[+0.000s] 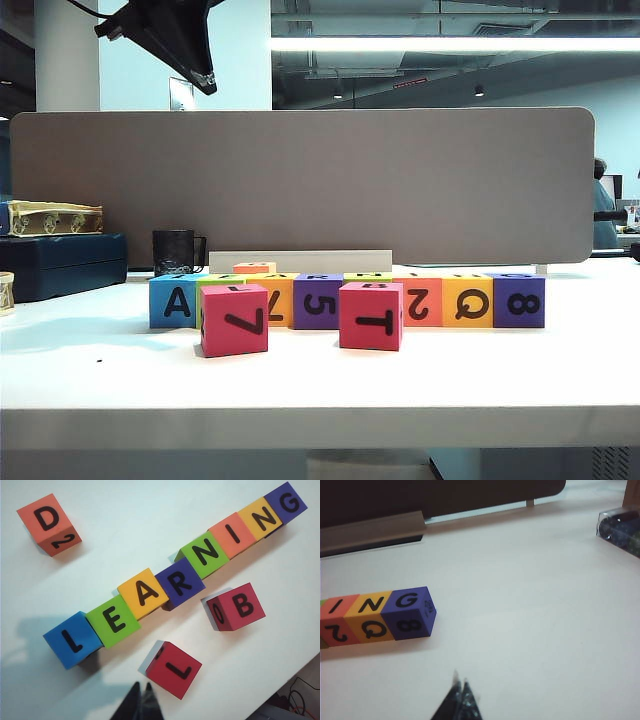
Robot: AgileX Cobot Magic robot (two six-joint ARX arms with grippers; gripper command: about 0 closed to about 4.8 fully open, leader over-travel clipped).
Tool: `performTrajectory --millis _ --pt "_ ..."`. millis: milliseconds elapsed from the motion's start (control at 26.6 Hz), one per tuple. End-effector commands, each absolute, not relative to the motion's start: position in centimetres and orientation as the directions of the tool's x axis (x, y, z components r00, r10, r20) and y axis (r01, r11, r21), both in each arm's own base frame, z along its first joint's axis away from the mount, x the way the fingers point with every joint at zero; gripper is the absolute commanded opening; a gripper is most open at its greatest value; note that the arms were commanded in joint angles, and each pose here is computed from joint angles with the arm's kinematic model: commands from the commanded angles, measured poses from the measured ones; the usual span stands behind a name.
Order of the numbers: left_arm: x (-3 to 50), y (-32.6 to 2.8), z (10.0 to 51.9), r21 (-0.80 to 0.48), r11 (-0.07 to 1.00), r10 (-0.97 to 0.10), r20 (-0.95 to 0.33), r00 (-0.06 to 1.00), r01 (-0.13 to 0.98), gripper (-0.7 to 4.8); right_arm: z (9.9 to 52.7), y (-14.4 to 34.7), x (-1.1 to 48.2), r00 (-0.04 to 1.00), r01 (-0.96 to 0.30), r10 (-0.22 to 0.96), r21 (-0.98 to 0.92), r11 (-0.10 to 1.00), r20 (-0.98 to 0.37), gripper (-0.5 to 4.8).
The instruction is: Select the appropriate blocks from the scattered letter blocks on the table and arrange them in a row to spell out "LEARNING".
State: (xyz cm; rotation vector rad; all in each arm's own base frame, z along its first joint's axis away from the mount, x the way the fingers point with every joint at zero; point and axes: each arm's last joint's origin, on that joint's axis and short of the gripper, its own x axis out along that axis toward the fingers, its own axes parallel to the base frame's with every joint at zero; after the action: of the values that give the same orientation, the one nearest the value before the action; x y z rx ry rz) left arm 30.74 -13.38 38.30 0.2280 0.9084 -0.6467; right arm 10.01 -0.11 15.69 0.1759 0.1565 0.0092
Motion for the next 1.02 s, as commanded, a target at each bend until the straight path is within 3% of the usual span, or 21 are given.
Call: performTrajectory --millis 38,527,1016 --pt "30.7 -13.4 38.6 -0.074 0.787 -0.431 -0.778 0.458 0.613 -0.05 15.7 -0.1 9.9 0.993 0.002 0.019 0.178 0.984 -0.118 -0.01" --pt "30.9 -13.5 38.8 -0.068 0.786 -0.438 -0.763 0.475 0.615 -0.05 14.6 -0.2 9.6 0.984 0.01 -0.005 0.025 1.0 -0.18 -0.01" --pt "30.9 -13.5 38.8 -0.068 0.786 -0.438 -0.762 0.476 0.615 -0.05 14.7 -0.2 9.6 0.984 0.007 -0.002 0.026 1.0 -0.177 -0.01"
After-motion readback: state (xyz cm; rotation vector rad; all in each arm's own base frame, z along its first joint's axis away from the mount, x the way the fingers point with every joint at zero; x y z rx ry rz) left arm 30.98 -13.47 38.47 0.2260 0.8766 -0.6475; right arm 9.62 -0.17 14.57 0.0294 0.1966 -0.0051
